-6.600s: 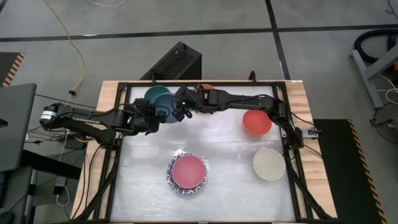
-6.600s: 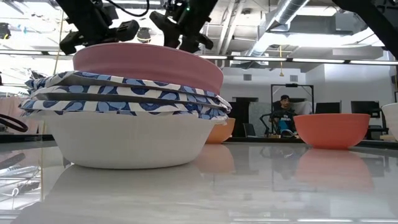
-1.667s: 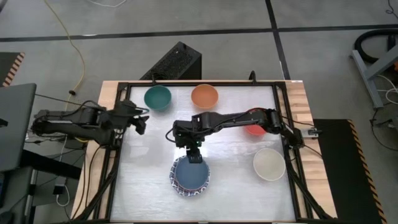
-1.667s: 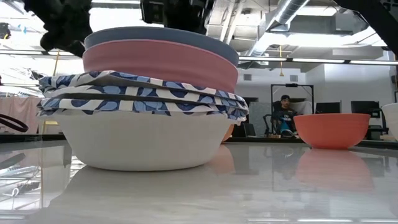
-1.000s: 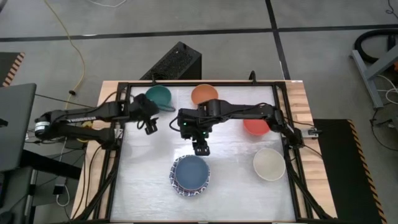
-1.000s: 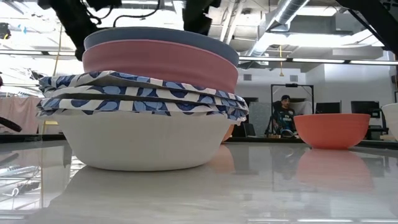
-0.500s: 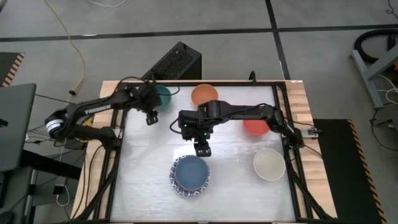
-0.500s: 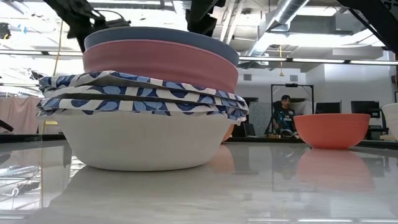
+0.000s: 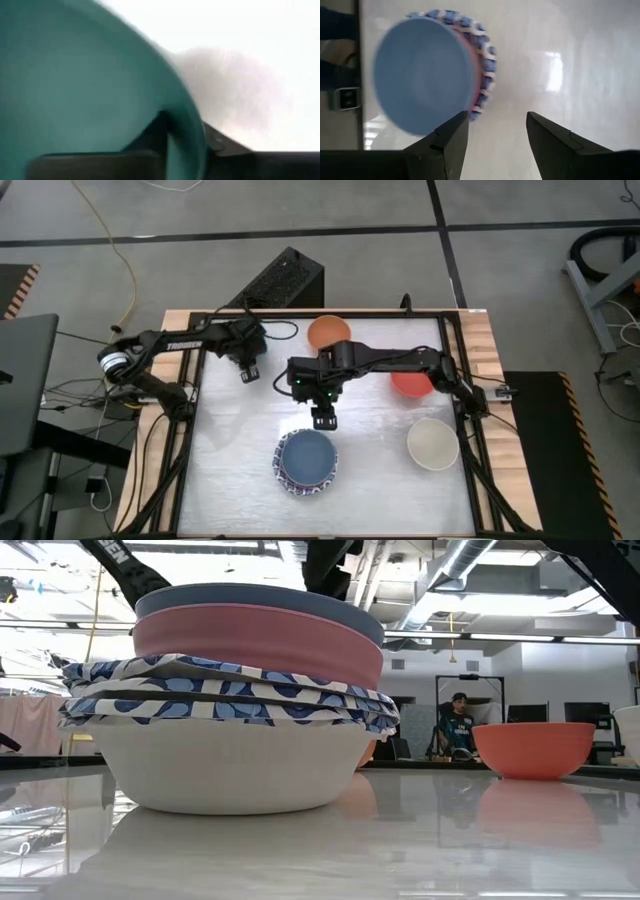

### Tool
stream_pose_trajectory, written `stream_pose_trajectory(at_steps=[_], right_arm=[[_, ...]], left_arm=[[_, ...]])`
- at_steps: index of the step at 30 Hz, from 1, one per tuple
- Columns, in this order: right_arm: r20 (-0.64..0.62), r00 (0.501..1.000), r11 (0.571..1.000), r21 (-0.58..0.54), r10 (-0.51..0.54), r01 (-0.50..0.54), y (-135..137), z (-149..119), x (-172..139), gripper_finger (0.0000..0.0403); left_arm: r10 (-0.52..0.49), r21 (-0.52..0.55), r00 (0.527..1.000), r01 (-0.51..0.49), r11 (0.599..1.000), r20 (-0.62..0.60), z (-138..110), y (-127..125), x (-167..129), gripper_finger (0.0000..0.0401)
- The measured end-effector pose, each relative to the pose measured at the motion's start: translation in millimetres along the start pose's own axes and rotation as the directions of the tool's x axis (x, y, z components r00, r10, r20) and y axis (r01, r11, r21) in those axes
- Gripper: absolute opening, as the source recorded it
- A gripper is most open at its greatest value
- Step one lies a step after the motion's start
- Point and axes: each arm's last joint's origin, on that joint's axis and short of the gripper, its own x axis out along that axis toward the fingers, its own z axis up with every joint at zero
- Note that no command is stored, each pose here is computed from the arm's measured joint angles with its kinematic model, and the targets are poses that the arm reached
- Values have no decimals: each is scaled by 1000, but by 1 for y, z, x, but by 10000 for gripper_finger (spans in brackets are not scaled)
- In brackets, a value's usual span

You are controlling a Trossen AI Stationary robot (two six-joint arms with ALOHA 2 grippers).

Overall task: Nest bowls inside each other
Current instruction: Stack the green bowl into the blue bowl

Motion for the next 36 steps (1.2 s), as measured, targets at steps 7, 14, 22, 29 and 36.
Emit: stream_pose_trajectory(at_steps=[7, 14, 22, 29, 36], right_arm=[[-26, 996, 988, 131, -84, 87, -13, -3, -5, 203], [11, 972, 937, 268, -234, 223, -41, -10, -34, 183], [133, 952, 928, 297, -275, 226, -62, -19, -80, 169], [213, 940, 944, 255, -267, 210, -76, -17, -92, 169], [280, 930, 957, 233, -239, 175, -73, -9, -90, 168]], left_arm=[[9, -44, 998, -7, 999, 64, -2, 1, -19, 2], [-50, 18, 982, 48, 999, 185, -13, -16, -64, 0], [-203, 263, 892, 99, 960, 403, -32, -49, -120, 0], [-374, 682, 792, -71, 728, 482, -46, -78, -147, 0], [-221, 794, 835, -347, 499, 503, -44, -97, -147, 0]])
